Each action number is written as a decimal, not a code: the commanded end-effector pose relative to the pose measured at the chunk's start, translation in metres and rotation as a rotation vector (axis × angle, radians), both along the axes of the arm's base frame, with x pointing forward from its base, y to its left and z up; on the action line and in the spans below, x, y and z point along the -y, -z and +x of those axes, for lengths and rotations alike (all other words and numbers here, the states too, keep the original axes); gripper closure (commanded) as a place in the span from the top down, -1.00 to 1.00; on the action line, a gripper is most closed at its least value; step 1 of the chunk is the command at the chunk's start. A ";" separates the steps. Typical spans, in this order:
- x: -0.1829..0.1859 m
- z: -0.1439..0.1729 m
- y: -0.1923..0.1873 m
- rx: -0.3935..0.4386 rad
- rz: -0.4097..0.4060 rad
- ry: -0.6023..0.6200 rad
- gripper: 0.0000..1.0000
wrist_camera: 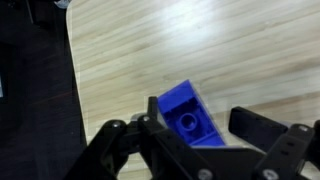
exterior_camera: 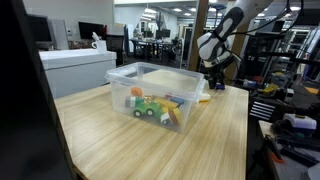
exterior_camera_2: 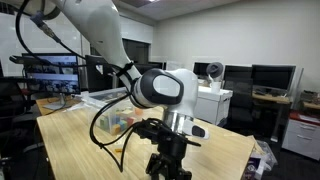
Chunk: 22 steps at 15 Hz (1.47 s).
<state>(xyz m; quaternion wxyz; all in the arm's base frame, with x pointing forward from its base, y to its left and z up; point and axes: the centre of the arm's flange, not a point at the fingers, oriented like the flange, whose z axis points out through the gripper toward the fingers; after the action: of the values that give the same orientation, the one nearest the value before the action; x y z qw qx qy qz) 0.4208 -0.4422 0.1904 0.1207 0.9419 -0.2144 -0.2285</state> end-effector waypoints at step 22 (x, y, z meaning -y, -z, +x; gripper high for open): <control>-0.336 0.084 -0.276 0.588 0.317 -0.471 -0.69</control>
<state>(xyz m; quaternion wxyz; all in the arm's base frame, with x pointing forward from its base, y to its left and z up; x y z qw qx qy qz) 0.5467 -0.1629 0.4506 -0.0089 0.9980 -0.0444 0.0437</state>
